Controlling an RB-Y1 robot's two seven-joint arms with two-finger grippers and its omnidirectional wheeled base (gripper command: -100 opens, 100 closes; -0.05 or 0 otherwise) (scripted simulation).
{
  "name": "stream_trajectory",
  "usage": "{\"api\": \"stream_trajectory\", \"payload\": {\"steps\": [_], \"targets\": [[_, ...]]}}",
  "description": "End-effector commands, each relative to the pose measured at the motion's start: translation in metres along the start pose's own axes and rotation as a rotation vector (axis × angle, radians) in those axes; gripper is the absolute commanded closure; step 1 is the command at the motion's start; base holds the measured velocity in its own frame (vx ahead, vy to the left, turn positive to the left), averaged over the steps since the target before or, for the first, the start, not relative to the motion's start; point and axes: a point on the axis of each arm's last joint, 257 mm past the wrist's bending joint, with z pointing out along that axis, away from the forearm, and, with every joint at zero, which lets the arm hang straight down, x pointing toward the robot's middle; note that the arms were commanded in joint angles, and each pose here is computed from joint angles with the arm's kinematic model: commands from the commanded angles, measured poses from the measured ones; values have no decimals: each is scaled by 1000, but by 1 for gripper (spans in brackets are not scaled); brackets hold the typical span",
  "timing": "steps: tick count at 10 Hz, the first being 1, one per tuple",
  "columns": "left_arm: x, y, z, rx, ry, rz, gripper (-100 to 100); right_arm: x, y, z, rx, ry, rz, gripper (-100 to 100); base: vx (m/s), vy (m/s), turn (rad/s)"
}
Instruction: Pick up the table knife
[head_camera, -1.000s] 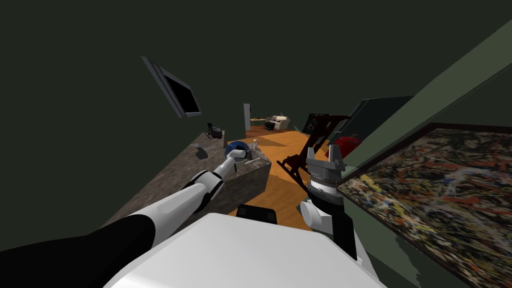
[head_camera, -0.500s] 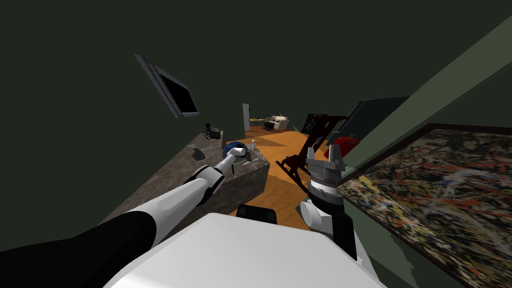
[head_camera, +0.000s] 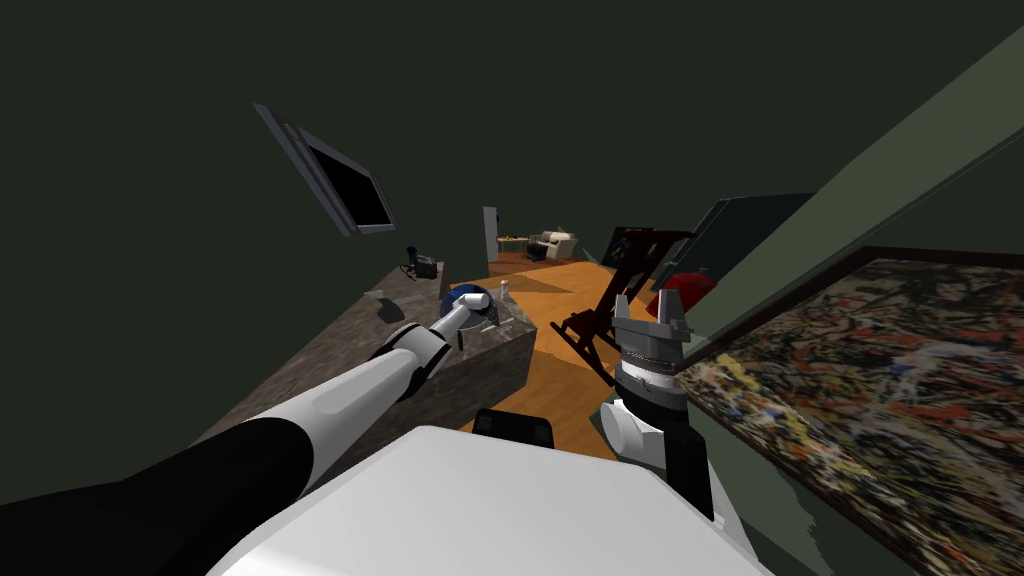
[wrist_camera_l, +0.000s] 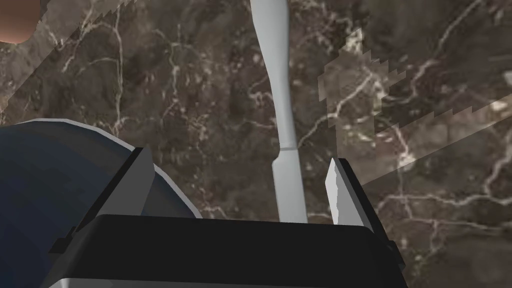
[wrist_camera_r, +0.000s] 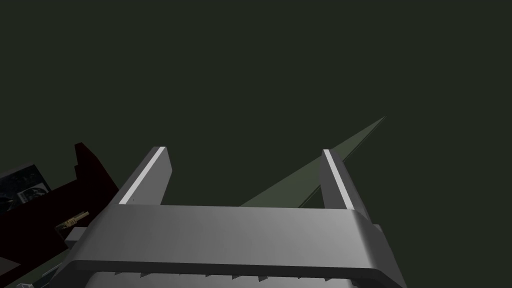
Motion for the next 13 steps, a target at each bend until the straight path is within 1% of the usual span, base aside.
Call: {"api": "stream_trajectory", "payload": {"steps": [1,2,3,4,5,6,7,8,9,10,11,13], "targets": [[-9,3,-4,-44,-32,-23,-100,0,0,0,0,0,0,0,27,-25,-32],[-13,5,-3,-50,-39,-30,-100,0,0,0,0,0,0,0,33,-27,-11],[-20,8,-8,-86,-65,-50,-100,0,0,0,0,0,0,0,42,-38,-22],[-25,10,-6,-93,-73,-58,-100,0,0,0,0,0,0,0,35,-41,-11],[-36,16,-10,-133,-104,-86,-100,0,0,0,0,0,0,0,39,-61,-24],[-36,16,-10,-133,-104,-86,-100,0,0,0,0,0,0,0,36,-43,-8],[-46,21,-15,-170,-133,-114,-100,0,0,0,0,0,0,0,50,-35,-16],[-44,20,-15,-166,-129,-109,-100,0,0,0,0,0,0,0,16,-32,27],[-51,24,-20,-196,-151,-131,-100,0,0,0,0,0,0,0,25,-37,-34],[-64,31,-24,-230,-180,-164,-100,0,0,0,0,0,0,0,31,-48,0],[-64,31,-24,-232,-181,-164,-100,0,0,0,0,0,0,0,27,-40,11],[-77,40,-32,-281,-217,-205,-100,0,0,0,0,0,0,0,30,-47,-11]]}}
